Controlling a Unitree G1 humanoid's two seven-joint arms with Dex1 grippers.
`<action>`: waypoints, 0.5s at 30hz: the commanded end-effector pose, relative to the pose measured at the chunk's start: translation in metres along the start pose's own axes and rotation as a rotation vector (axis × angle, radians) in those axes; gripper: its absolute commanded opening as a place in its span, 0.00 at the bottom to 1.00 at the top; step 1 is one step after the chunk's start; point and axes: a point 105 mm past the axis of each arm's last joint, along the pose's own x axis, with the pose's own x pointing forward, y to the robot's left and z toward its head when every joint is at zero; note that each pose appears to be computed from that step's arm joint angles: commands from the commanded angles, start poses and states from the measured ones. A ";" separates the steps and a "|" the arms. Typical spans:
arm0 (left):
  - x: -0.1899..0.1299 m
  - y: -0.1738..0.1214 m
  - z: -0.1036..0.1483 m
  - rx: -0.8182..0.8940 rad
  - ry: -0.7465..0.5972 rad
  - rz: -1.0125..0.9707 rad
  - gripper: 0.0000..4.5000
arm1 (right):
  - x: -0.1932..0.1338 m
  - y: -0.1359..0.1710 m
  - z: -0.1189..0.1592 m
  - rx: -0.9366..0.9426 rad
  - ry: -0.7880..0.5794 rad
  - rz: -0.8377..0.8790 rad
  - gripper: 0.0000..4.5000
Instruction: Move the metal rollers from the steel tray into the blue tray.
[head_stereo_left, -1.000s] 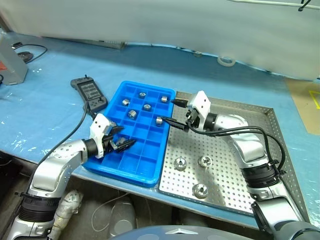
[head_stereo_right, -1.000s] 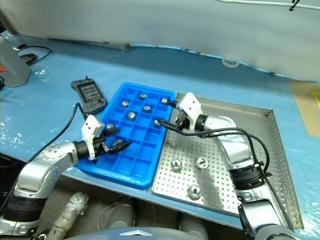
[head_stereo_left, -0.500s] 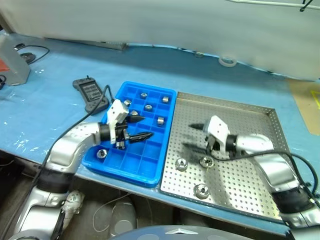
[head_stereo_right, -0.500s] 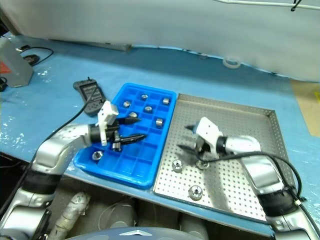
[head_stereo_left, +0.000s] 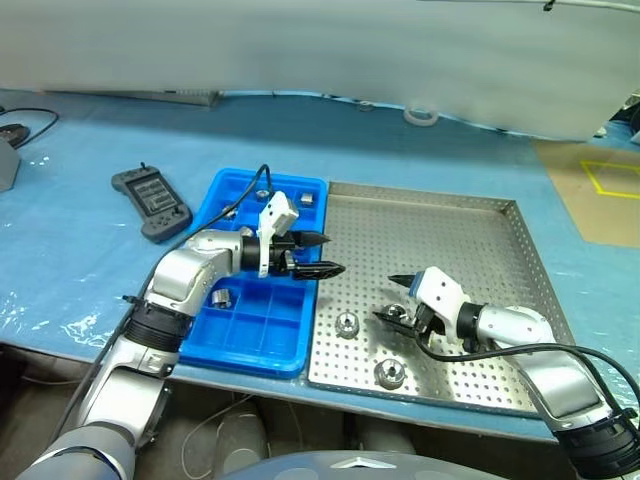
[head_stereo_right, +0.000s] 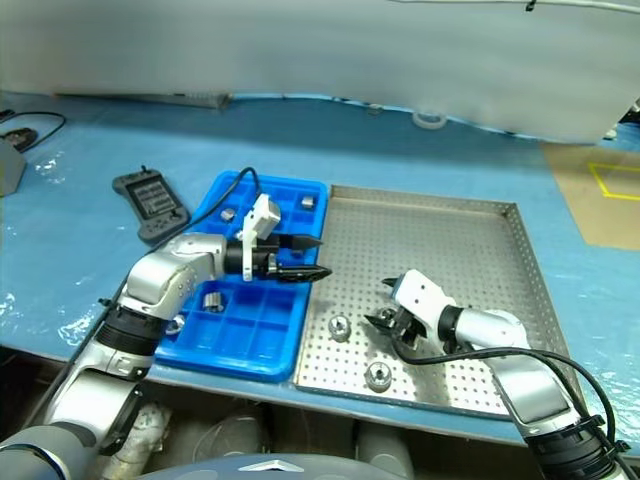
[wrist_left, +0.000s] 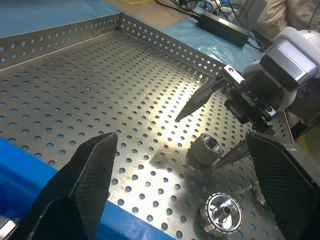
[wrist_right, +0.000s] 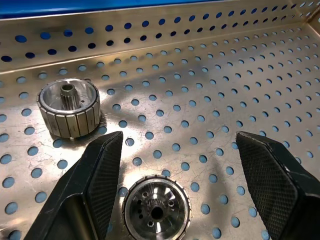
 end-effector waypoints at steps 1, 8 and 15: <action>-0.002 -0.006 0.014 0.047 -0.034 -0.019 0.96 | 0.000 0.001 0.001 -0.016 -0.004 -0.013 0.84; -0.007 -0.006 0.013 0.054 -0.018 -0.015 0.96 | -0.007 0.000 -0.008 0.034 0.027 -0.004 0.84; -0.027 -0.011 0.022 0.171 -0.044 -0.060 0.96 | -0.008 0.003 -0.021 0.049 0.062 0.041 0.74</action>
